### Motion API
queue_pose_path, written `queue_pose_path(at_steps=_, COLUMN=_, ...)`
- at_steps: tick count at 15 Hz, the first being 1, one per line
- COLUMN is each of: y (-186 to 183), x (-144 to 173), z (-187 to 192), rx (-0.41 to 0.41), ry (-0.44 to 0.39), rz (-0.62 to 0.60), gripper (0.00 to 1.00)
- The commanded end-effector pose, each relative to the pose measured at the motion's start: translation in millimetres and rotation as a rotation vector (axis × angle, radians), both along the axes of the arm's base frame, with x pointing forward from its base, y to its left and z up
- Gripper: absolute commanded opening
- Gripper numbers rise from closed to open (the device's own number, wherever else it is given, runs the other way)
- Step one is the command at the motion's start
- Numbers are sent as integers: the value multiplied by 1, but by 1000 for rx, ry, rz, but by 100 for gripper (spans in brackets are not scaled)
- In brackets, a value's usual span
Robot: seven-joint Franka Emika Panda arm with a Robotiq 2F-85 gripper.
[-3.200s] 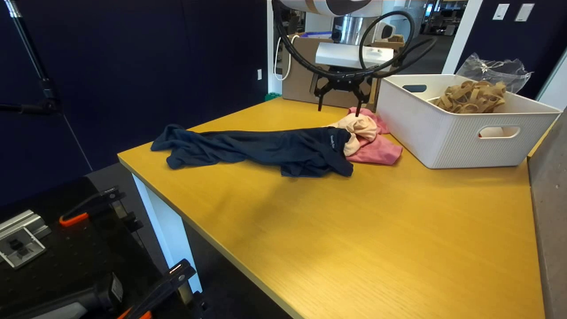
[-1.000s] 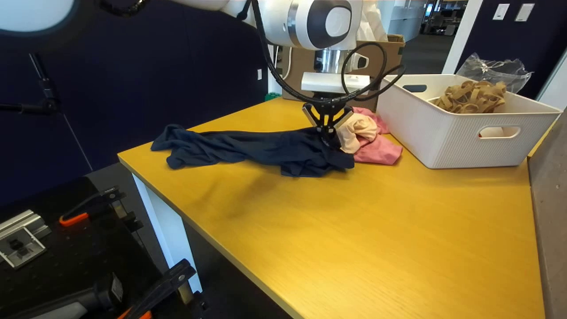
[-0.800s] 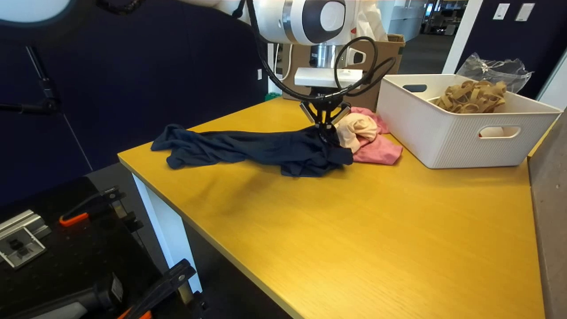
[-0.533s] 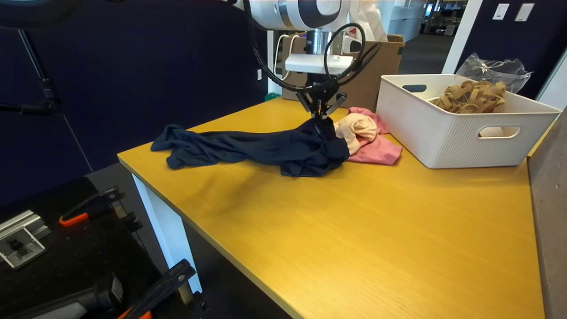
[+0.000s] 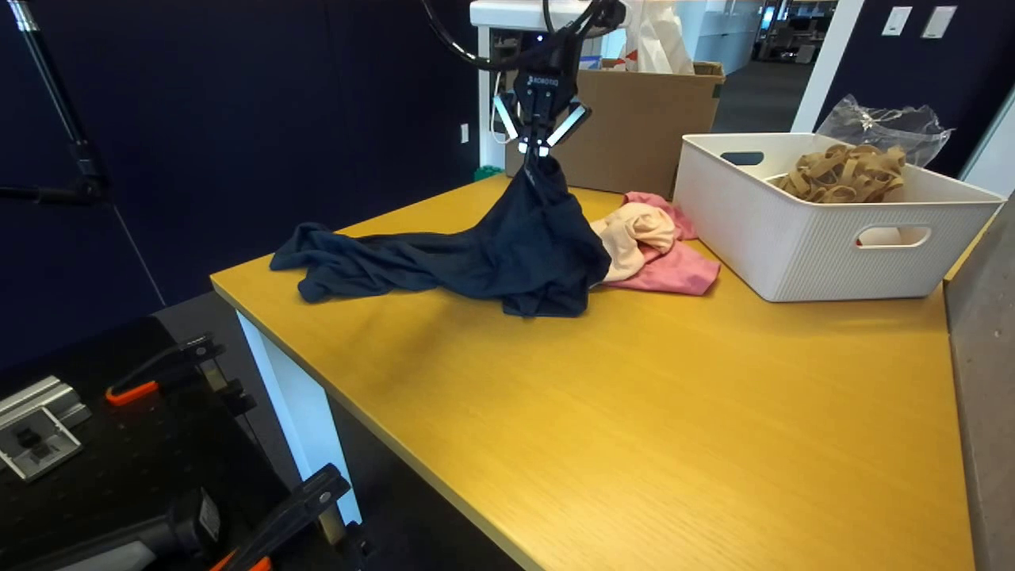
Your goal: Move the blue clothing to the right then move it to the left.
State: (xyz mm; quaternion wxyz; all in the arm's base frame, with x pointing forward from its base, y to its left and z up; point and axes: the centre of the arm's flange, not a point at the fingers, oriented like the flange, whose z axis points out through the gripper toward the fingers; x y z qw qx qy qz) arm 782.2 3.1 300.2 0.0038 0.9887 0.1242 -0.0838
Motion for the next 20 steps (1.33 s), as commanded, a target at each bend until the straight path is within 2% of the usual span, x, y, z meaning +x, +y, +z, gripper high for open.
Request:
queue_pose_path(at_steps=1, y=28, x=-73, z=15, rx=-16, ry=48, rz=83, gripper=2)
queue_pose_path(at_steps=6, y=73, x=-86, z=35, rx=-25, ry=52, rz=142, gripper=2)
queue_pose_path(at_steps=9, y=82, x=-96, z=55, rx=-32, ry=3, rz=122, gripper=2)
queue_pose_path(at_steps=12, y=61, x=-95, z=84, rx=-57, ry=-65, rz=82, gripper=2)
queue_pose_path(at_steps=14, y=48, x=-75, z=85, rx=-85, ry=-64, rz=97, gripper=2)
queue_pose_path(at_steps=15, y=39, x=-66, z=79, rx=-102, ry=-61, rz=157, gripper=2)
queue_pose_path(at_steps=18, y=21, x=-42, z=53, rx=-132, ry=-38, rz=213, gripper=2)
queue_pose_path(at_steps=20, y=14, x=-23, z=35, rx=-181, ry=-28, rz=250, gripper=2)
